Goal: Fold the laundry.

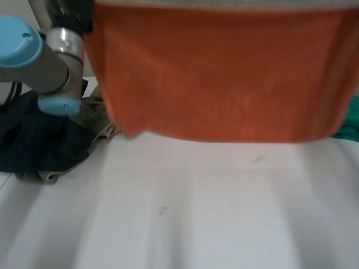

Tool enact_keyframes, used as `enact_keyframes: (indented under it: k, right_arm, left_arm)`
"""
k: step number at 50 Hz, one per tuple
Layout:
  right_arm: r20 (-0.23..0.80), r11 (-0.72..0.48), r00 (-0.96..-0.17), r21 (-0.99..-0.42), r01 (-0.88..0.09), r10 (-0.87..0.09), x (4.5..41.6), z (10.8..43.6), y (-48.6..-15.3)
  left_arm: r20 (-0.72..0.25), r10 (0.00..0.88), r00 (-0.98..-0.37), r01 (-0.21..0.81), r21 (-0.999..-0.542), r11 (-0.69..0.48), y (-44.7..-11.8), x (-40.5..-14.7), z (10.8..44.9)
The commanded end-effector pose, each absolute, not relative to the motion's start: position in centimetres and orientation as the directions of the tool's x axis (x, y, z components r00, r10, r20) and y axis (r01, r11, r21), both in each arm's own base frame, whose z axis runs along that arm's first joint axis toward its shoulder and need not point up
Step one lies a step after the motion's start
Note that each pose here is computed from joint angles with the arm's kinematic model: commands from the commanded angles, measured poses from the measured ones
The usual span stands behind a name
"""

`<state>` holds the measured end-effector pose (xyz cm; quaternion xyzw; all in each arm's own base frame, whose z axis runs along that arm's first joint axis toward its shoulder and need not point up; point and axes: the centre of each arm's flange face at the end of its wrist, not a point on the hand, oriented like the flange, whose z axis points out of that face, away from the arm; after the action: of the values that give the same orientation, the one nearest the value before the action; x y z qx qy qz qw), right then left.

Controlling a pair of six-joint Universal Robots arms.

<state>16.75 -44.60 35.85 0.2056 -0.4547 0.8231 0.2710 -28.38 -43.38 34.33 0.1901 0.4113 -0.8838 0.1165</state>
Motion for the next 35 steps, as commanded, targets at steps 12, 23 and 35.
enact_keyframes:
  k: [12, 23, 35]
  right_arm:
    - [0.577, -0.476, -0.799, -0.663, -0.578, 0.167, 19.4, 31.9, -43.1]
    - [0.645, -0.226, -0.758, -0.756, -0.614, -0.100, 19.1, 21.3, -40.9]
    - [0.697, 0.148, -0.611, -0.606, -0.782, -0.376, 14.5, 19.6, -32.4]
  left_arm:
    - [-0.314, 0.081, -0.946, 0.225, -0.815, -0.533, -42.9, -26.8, 28.6]
    - [-0.391, 0.279, -0.877, 0.311, -0.905, -0.289, -38.3, -26.7, 18.4]
    - [-0.485, 0.443, -0.754, 0.584, -0.804, 0.112, -26.4, -21.4, 18.1]
